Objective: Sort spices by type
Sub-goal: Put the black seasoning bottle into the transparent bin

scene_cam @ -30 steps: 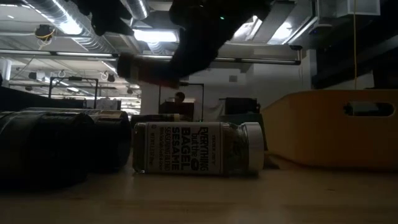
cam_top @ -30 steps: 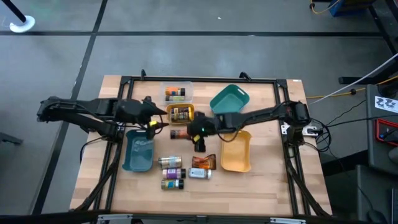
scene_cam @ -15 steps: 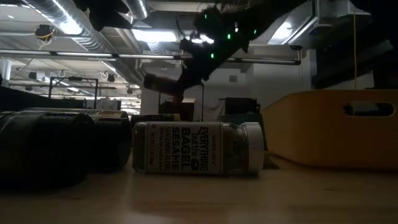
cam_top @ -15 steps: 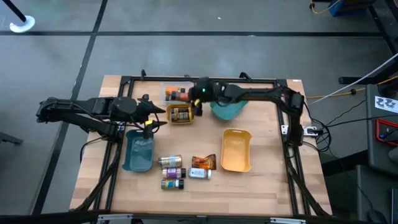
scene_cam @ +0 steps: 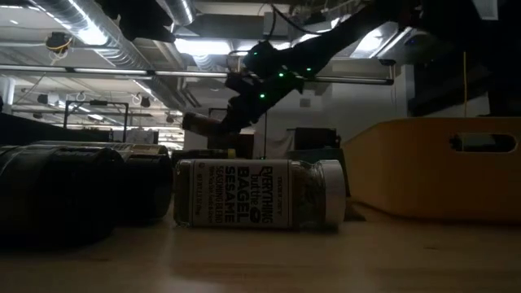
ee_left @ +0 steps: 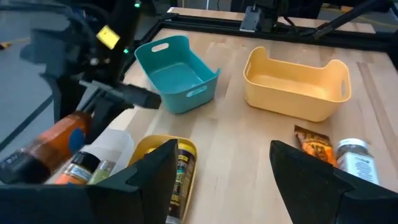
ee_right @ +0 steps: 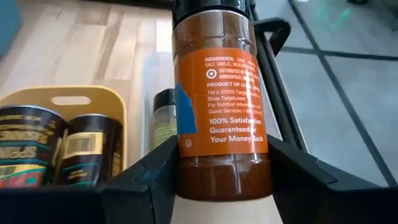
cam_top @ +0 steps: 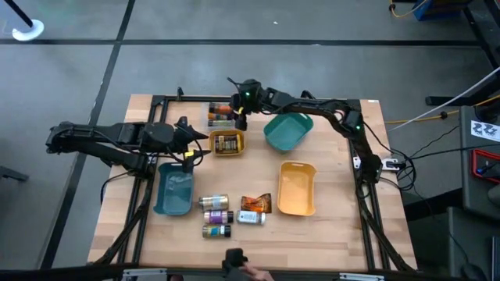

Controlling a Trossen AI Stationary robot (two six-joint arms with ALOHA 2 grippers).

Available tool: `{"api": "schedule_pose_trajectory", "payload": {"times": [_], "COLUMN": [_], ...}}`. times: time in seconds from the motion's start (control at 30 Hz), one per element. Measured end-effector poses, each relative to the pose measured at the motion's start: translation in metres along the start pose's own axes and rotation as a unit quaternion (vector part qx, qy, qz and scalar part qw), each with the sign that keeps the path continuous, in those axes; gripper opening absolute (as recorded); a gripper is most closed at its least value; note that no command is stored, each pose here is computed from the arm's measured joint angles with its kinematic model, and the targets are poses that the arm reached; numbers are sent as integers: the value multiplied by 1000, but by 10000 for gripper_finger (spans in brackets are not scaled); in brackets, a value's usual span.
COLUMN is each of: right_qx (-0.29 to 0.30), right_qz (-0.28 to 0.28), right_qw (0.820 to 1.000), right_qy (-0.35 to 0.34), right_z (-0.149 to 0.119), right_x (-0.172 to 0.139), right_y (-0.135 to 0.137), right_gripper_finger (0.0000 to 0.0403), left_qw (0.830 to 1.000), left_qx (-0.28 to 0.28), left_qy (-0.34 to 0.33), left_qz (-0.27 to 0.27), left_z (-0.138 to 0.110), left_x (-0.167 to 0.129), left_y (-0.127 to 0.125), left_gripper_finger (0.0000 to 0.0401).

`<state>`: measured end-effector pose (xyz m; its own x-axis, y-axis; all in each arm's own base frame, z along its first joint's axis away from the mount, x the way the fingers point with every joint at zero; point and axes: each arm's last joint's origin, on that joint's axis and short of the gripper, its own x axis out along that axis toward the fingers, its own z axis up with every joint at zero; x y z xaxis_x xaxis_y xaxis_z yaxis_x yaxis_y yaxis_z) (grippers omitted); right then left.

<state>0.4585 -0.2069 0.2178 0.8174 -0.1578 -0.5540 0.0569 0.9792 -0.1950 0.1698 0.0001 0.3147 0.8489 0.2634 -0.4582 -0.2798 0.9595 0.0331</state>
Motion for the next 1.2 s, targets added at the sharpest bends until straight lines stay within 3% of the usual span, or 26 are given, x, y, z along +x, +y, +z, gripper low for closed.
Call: {"api": "schedule_pose_trajectory", "payload": {"times": [0.17,0.4,1.2], "right_qx": [-8,3,10], "right_qz": [1,9,-8], "right_qw": [1000,999,996], "right_qy": [11,47,85], "right_z": [7,-9,-21], "right_x": [18,36,40], "right_y": [-10,-16,-20], "right_gripper_finger": [207,207,207], "left_qw": [1000,1000,1000], "left_qx": [1,1,8], "left_qy": [1,2,2], "left_qz": [3,4,4], "left_z": [0,0,0], "left_x": [1,1,1], "left_y": [0,0,0], "left_gripper_finger": [237,237,237]}}
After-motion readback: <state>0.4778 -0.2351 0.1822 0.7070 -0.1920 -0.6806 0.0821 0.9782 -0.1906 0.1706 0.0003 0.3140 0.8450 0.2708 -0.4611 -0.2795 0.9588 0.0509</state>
